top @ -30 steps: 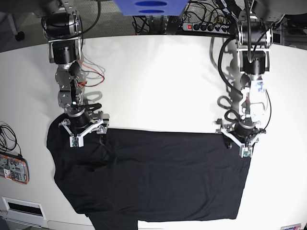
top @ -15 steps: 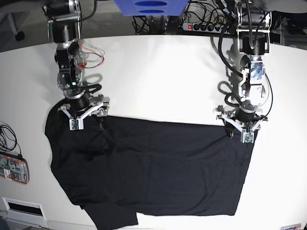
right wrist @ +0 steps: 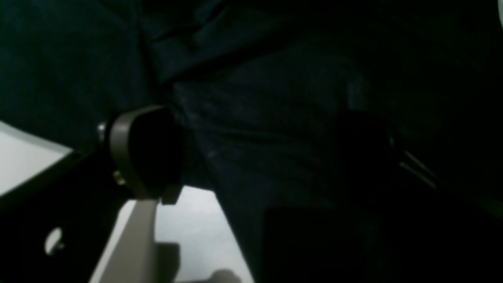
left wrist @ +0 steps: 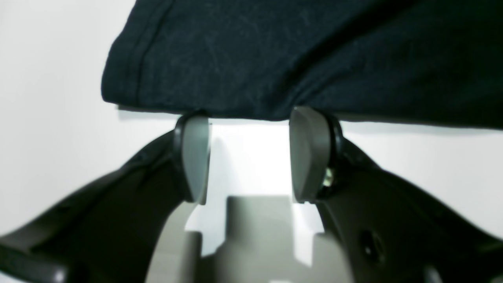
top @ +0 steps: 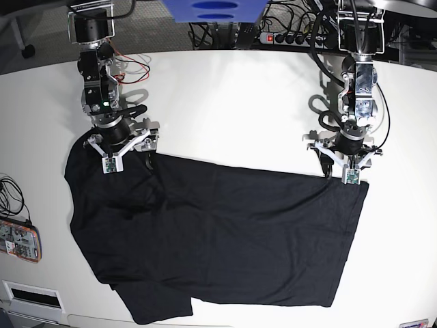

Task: Fold the T-shirt properly
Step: 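Drag the held edge with both grippers, right gripper sweeping sideways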

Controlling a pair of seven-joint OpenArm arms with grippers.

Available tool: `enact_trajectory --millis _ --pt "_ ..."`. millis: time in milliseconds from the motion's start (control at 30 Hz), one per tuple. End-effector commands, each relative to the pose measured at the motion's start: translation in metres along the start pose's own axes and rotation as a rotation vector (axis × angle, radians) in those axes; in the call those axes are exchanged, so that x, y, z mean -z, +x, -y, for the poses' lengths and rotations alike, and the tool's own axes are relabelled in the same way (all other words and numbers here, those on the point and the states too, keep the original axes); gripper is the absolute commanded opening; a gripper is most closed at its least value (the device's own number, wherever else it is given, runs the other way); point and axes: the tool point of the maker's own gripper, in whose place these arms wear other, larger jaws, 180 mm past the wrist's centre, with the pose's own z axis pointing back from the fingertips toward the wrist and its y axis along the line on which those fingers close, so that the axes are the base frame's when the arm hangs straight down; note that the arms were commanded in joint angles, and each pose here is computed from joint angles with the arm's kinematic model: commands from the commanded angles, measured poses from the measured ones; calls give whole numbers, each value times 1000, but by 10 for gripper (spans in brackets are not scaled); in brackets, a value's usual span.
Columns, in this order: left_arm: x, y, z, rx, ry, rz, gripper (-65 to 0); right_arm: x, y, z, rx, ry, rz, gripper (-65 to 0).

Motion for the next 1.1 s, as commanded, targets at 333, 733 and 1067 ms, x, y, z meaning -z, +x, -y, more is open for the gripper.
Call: enact_trajectory --millis 333,733,1067 --pt "18 114 -18 71 38 139 -331 -6 -48 -10 27 36 -197 -37" --pt "78 60 -16 50 9 -112 -331 -6 -47 -10 26 37 -196 -37" --pt "65 15 -34 77 33 -194 -331 -9 -52 -10 25 38 -212 -37"
